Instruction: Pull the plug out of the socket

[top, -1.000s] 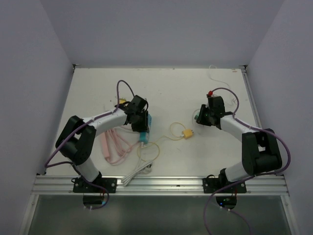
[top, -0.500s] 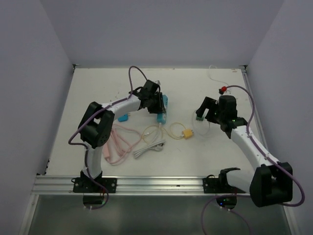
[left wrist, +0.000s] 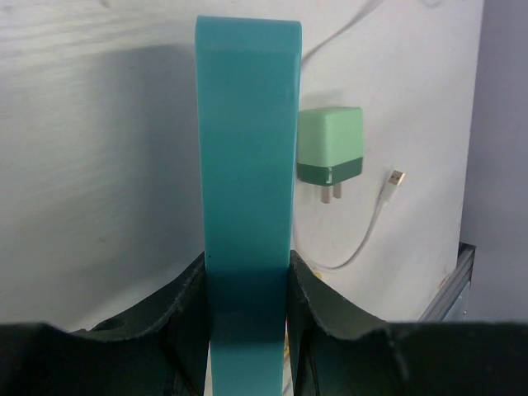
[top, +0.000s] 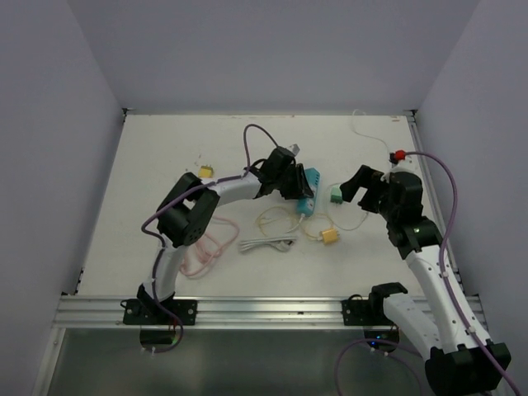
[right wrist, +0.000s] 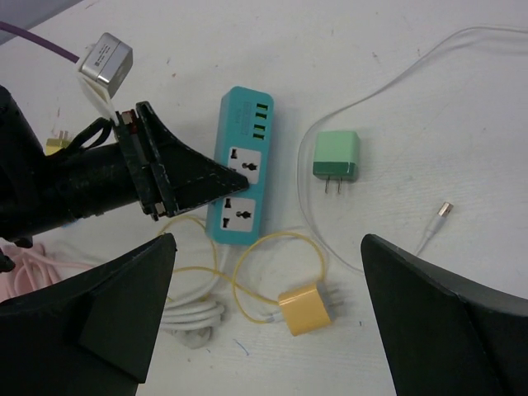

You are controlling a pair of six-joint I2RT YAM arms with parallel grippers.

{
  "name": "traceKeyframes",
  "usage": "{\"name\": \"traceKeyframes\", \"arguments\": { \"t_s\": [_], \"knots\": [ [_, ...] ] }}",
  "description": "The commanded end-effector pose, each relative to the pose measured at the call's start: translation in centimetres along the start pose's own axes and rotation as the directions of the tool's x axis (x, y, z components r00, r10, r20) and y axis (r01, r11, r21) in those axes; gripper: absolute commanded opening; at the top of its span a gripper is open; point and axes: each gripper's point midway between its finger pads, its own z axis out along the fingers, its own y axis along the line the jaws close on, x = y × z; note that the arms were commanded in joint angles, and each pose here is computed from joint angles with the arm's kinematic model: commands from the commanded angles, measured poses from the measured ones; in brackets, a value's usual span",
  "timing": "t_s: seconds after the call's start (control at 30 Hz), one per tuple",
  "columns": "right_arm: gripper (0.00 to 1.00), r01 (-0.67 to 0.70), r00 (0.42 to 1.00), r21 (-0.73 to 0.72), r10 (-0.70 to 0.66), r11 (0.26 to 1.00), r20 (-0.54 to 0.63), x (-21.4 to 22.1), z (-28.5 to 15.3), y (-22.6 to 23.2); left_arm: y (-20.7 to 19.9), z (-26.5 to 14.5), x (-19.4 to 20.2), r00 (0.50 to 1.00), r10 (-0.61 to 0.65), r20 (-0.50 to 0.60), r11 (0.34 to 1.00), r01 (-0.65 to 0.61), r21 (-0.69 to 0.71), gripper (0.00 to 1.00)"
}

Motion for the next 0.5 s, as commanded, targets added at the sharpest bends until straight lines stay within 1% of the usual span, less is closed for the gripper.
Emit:
{"name": "traceKeyframes", "arguments": {
  "t_s": [0.0, 0.03, 0.1, 0.13, 0.2, 0.23, 0.27, 0.3, 0.33, 0.37, 0.4, 0.43, 0.47],
  "knots": [
    [0.99, -0.011, 1.0, 0.014, 0.011, 1.0, 0.009, -0.5, -0.9, 0.0, -6.3, 0.5, -1.3, 0.999, 0.009, 0.053, 0.983, -0.019, 0.185, 0.0],
    [0.99, -0.013, 1.0, 0.01, 0.012, 1.0, 0.016, -0.6, -1.0, 0.0, -7.0, 0.6, -1.2, 0.999, 0.016, 0.049, 0.98, -0.025, 0.199, 0.0],
    [0.99, -0.013, 1.0, 0.009, 0.012, 1.0, 0.017, -0.5, -1.0, 0.0, -7.3, 1.5, 0.1, 0.999, 0.03, 0.021, 0.978, -0.034, 0.207, 0.0],
    [0.99, -0.013, 1.0, 0.011, 0.012, 1.0, 0.015, -0.5, -1.1, 0.0, -7.5, 1.6, 0.5, 0.999, 0.035, 0.014, 0.974, -0.037, 0.222, 0.03],
    [0.99, 0.0, 1.0, 0.011, 0.0, 1.0, 0.009, -0.5, -1.3, 0.0, -6.6, 1.6, 1.2, 1.0, 0.028, 0.002, 0.976, -0.028, 0.214, 0.09],
    [0.99, 0.004, 1.0, 0.008, -0.004, 1.0, 0.008, -0.5, -1.3, 0.1, -6.5, 1.5, 1.0, 0.999, 0.026, 0.018, 0.977, -0.029, 0.21, 0.19],
    [0.99, 0.007, 1.0, 0.005, -0.007, 1.0, 0.01, -0.6, -1.5, 0.1, -6.4, 1.1, 0.7, 0.999, 0.027, 0.03, 0.977, -0.033, 0.21, 0.24],
    [0.99, 0.01, 1.0, 0.006, -0.01, 1.0, 0.007, -0.5, -1.7, 0.1, -5.5, 1.0, 0.7, 0.999, 0.026, 0.034, 0.981, -0.032, 0.19, 0.3],
    [0.99, 0.01, 1.0, 0.006, -0.011, 1.0, 0.012, -0.6, -1.9, 0.1, -5.0, 0.8, 0.4, 0.998, 0.026, 0.048, 0.984, -0.035, 0.175, 0.42],
    [0.99, 0.008, 1.0, 0.004, -0.008, 1.0, 0.019, -0.8, -2.2, 0.2, -5.2, 0.1, -0.2, 0.997, 0.03, 0.065, 0.984, -0.041, 0.176, 0.47],
    [0.99, 0.001, 1.0, 0.002, -0.001, 1.0, 0.029, -0.9, -2.4, 0.3, -4.2, -0.1, -0.5, 0.997, 0.027, 0.073, 0.987, -0.038, 0.157, 0.52],
    [0.99, 0.0, 0.999, -0.001, 0.0, 1.0, 0.038, -1.1, -2.6, 0.3, -3.9, -0.4, -0.8, 0.997, 0.025, 0.078, 0.988, -0.037, 0.15, 0.61],
    [0.99, -0.001, 0.999, -0.004, 0.001, 1.0, 0.043, -1.3, -2.9, 0.4, -4.1, -1.2, -1.3, 0.995, 0.027, 0.093, 0.988, -0.041, 0.152, 0.67]
  ]
}}
